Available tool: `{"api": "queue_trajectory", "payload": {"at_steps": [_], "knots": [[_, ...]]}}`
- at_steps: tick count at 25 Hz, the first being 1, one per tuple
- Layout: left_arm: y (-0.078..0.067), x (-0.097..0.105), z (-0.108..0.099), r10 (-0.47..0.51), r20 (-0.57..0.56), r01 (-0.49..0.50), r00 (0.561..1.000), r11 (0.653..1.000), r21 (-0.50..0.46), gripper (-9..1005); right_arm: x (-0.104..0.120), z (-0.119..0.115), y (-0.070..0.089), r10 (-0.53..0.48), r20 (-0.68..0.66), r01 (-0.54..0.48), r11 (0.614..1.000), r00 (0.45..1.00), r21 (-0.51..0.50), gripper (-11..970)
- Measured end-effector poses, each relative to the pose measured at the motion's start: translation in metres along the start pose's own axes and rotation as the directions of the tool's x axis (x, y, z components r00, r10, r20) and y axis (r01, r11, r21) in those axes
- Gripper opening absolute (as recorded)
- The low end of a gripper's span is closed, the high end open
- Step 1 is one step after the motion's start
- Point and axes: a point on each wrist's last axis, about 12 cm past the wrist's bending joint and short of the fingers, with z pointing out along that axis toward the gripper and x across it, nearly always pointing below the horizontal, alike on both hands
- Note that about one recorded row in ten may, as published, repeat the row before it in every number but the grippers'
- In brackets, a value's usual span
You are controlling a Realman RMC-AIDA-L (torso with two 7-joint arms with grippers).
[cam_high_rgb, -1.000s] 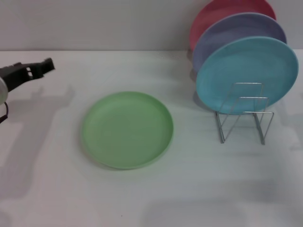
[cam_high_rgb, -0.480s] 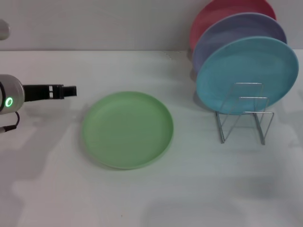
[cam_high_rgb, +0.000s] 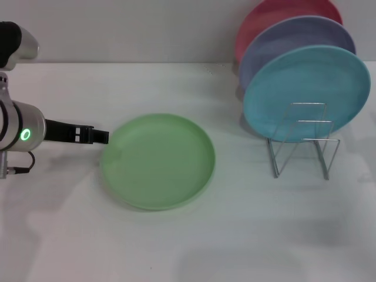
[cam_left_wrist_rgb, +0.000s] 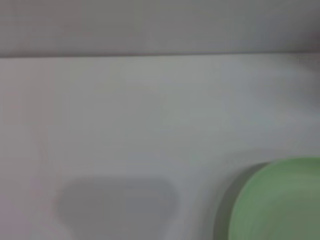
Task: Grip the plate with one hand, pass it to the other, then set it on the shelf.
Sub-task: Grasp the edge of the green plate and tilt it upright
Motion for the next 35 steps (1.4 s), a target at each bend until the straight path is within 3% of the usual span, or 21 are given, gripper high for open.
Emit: {"api": "queue_trajectory", "payload": {"at_steps": [10, 35], "knots": [[-0.005, 0.005, 0.022, -0.018, -0.099, 0.019, 0.995, 1.000, 0.005, 823, 0.000, -0.001, -0.001, 0.002, -0.002, -0.002, 1.000, 1.000, 0.003, 689], [-0.014, 0.008, 0.037, -0.014, -0.152, 0.019, 0.988, 0.999, 0.035, 797, 0.000, 0.002, 0.002, 0.008, 0.003, -0.008, 1.000, 1.000, -0.004, 688]]}}
